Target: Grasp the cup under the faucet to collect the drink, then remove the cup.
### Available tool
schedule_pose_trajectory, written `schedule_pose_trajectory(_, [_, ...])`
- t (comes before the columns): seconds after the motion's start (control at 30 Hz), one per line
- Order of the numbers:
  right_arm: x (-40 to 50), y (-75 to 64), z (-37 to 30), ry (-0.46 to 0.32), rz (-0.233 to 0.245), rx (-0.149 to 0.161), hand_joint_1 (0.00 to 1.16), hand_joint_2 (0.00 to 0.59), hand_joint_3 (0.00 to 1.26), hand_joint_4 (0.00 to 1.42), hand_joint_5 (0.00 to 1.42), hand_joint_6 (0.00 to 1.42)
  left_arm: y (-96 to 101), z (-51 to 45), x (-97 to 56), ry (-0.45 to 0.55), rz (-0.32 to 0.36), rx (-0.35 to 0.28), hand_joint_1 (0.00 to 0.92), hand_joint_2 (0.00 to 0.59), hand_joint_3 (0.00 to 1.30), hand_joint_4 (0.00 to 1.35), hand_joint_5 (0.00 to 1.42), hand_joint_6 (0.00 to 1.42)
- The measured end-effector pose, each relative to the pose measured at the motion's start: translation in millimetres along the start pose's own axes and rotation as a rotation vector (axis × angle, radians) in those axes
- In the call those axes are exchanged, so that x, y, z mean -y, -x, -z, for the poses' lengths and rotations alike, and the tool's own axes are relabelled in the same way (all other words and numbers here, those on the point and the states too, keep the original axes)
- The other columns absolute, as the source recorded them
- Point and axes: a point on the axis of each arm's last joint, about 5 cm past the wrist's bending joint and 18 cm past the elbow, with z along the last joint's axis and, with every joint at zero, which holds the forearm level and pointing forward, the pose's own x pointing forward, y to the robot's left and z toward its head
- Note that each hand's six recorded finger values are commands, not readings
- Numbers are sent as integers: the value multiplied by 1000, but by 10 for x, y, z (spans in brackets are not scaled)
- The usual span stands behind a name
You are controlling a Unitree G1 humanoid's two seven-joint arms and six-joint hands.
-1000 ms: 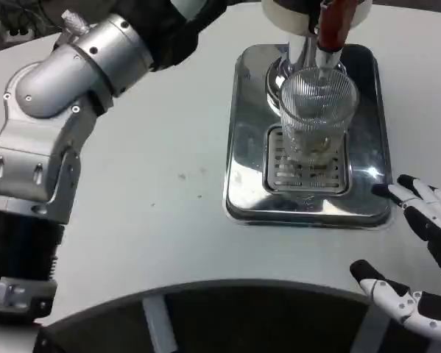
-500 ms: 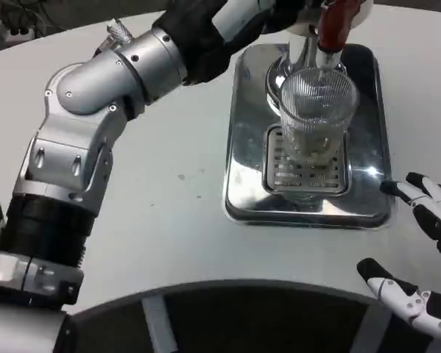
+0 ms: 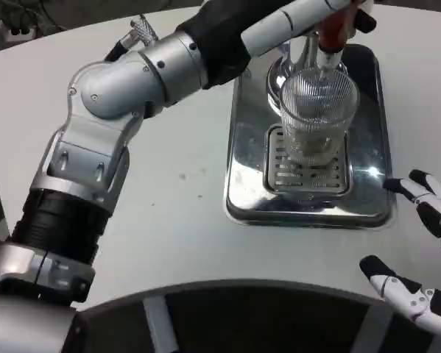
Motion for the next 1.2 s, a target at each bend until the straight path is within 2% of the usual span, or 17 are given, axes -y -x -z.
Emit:
schedule_pose_trajectory(0.17, [3,12,12,-8,-3,-5,440,358,121,0,0,0,-24,0,25,-62,25,5,0,127,167,111,237,214])
schedule_pose_trajectory(0.37, [8,17,25,-39,-9,2,468,336,83,0,0,0,-32,8,42,-127,53,13,0,124,154,90,212,196])
schedule_pose_trajectory(0.47, [13,-33,55,-109,-41,10,518,284,5,0,0,0,-34,-9,39,-176,72,14,0,119,145,87,203,188])
schedule_pose_trajectory(0.53, [4,-92,100,-176,-91,16,547,267,0,0,0,0,-36,-7,45,-188,80,17,0,119,144,78,193,169])
schedule_pose_trajectory(0.6, [-10,-124,137,-226,-120,23,555,264,0,0,0,0,-47,-12,53,-206,92,23,0,114,137,69,183,161])
schedule_pose_trajectory(0.7, [0,-157,152,-270,-122,48,574,255,0,0,0,0,-63,-32,47,-252,112,24,0,114,126,57,175,157])
schedule_pose_trajectory(0.8, [-9,-191,170,-309,-104,57,579,257,0,0,0,0,-70,-32,46,-271,121,24,0,116,125,56,174,157])
schedule_pose_trajectory(0.93, [-30,-215,181,-363,-48,57,628,249,0,0,0,0,-77,-33,41,-297,128,27,0,117,124,55,174,157])
schedule_pose_trajectory(1.1, [-68,-249,189,-396,9,44,657,244,0,0,0,0,-80,-30,36,-313,133,31,0,120,124,55,174,156])
schedule_pose_trajectory(1.2, [-115,-282,177,-429,70,35,658,242,0,0,0,0,-78,-25,35,-317,134,32,0,121,124,55,174,156])
